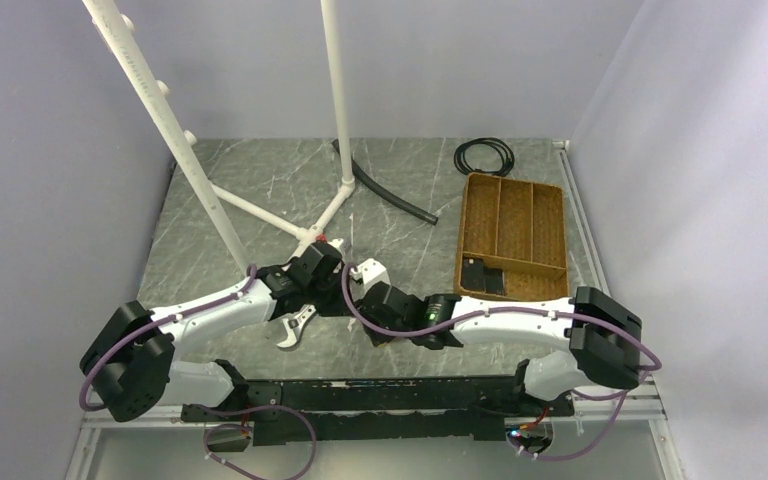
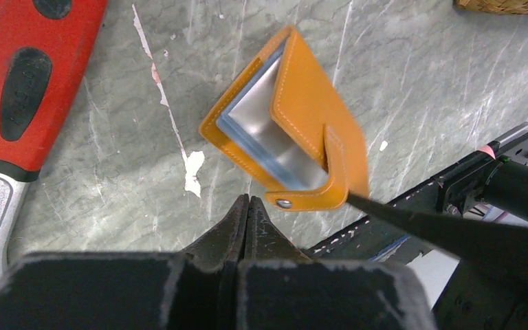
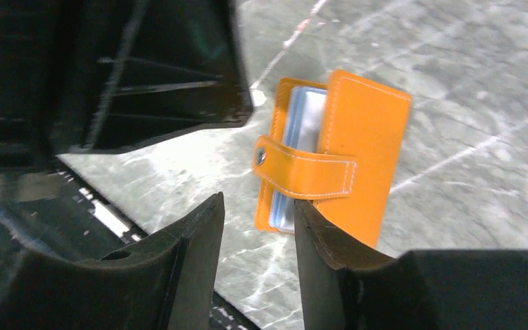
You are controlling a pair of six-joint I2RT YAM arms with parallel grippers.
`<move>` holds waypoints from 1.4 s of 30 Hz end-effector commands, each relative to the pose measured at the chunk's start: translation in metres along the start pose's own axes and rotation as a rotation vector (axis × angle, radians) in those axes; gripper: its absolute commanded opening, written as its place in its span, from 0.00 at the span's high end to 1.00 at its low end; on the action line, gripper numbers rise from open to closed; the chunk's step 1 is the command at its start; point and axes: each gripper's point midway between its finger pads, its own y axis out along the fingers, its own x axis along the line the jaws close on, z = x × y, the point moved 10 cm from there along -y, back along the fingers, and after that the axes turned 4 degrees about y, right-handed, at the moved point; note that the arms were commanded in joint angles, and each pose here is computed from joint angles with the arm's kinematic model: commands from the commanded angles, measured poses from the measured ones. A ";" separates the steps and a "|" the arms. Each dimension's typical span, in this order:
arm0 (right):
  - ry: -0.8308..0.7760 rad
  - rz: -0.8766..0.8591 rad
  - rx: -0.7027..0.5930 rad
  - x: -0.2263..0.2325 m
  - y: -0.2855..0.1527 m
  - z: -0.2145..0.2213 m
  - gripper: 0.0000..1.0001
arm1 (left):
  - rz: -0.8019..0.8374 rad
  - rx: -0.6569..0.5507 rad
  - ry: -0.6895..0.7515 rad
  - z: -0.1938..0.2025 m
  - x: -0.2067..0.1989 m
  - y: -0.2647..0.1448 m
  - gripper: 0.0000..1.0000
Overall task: Put the credit cards into the card holder
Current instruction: Open the card holder at the center of the board.
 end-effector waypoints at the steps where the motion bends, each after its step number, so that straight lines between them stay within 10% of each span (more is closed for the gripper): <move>1: 0.069 0.242 -0.085 -0.020 -0.002 0.001 0.53 | 0.053 -0.033 0.006 -0.009 -0.011 -0.007 1.00; 8: 0.172 0.211 -0.169 -0.039 -0.010 0.004 0.48 | 0.099 -0.043 0.036 -0.017 -0.020 -0.009 0.97; 21: 0.476 0.177 -0.156 -0.099 -0.041 -0.007 0.41 | 0.185 -0.014 0.333 -0.052 -0.044 0.006 0.04; 36: 0.795 -0.034 0.004 -0.101 -0.031 0.035 0.32 | 0.115 0.117 0.132 -0.039 -0.035 0.048 0.00; 42: 0.757 -0.098 -0.003 -0.102 -0.018 0.025 0.56 | 0.203 0.119 0.075 -0.035 -0.038 0.058 0.18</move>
